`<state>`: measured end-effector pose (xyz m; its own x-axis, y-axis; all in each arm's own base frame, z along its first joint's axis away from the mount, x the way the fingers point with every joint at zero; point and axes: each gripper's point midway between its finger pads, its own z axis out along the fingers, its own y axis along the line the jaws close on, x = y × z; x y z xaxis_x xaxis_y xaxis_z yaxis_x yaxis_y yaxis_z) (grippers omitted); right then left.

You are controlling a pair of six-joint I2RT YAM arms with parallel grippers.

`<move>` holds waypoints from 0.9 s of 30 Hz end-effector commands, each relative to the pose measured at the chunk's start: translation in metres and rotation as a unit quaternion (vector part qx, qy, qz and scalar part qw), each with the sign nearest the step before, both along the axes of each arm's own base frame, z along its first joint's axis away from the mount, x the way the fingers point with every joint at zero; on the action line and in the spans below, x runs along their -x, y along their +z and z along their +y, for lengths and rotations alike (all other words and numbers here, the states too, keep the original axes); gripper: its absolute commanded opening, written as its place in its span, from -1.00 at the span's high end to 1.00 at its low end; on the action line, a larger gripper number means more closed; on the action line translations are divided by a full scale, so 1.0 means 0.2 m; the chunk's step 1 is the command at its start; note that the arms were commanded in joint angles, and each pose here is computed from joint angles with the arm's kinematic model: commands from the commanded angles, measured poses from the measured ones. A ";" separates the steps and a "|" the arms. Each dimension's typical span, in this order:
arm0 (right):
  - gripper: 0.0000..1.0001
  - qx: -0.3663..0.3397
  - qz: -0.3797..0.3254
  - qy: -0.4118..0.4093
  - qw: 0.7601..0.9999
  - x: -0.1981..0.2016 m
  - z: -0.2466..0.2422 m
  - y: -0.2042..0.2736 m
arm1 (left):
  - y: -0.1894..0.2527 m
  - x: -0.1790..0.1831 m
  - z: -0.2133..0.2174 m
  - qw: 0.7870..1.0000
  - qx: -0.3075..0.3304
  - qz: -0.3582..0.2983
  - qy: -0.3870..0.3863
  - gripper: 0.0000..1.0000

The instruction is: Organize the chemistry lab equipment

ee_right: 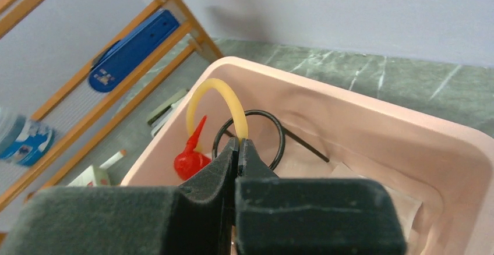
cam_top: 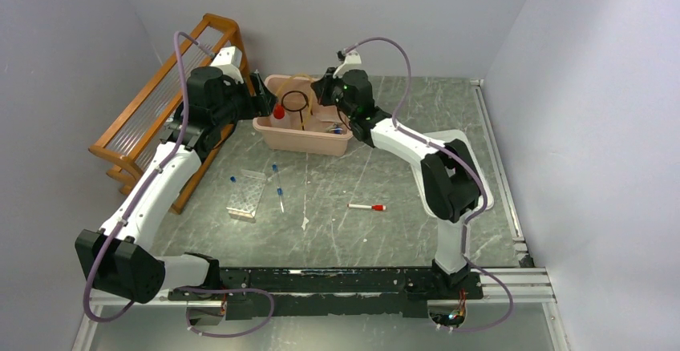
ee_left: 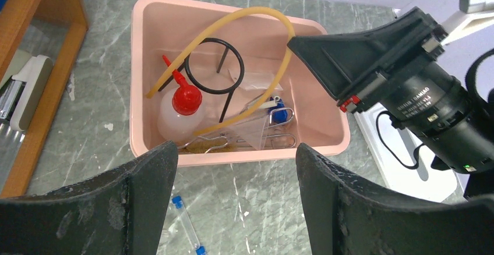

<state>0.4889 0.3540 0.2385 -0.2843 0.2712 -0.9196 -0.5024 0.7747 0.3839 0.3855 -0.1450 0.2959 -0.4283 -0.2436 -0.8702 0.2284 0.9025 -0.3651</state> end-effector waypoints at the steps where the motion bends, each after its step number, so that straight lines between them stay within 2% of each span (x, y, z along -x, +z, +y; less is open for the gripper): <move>1: 0.92 0.017 0.035 -0.057 0.998 -0.08 -0.04 -0.09 | 0.00 -0.02 0.03 1.000 -0.009 -0.002 0.010 -0.56; 4: 0.47 0.024 0.040 -0.066 0.997 -0.08 -0.05 -0.11 | -0.01 -0.03 0.03 1.000 -0.012 -0.001 0.009 -0.56; 7: 0.18 0.029 0.037 -0.076 0.996 -0.07 -0.07 -0.08 | -0.01 -0.03 0.03 1.000 -0.014 0.000 0.010 -0.56; 16: 0.11 0.046 0.045 -0.070 0.995 0.04 -0.15 0.09 | -0.02 -0.01 0.02 1.000 -0.015 0.004 0.004 -0.58; 23: 0.10 0.086 0.092 -0.044 0.991 0.19 -0.20 0.05 | -0.06 0.03 0.04 1.000 -0.020 0.018 0.006 -0.57; 27: 0.07 0.105 0.129 -0.071 0.984 0.27 -0.31 0.01 | -0.12 0.09 0.04 0.999 -0.020 0.038 0.001 -0.55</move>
<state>0.4552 0.3118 0.2483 -0.4197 0.1759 -0.8905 -0.3467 0.8756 0.3364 0.3812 -0.1433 0.2784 -0.4741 -0.2215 -0.8521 0.2121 0.9106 -0.3547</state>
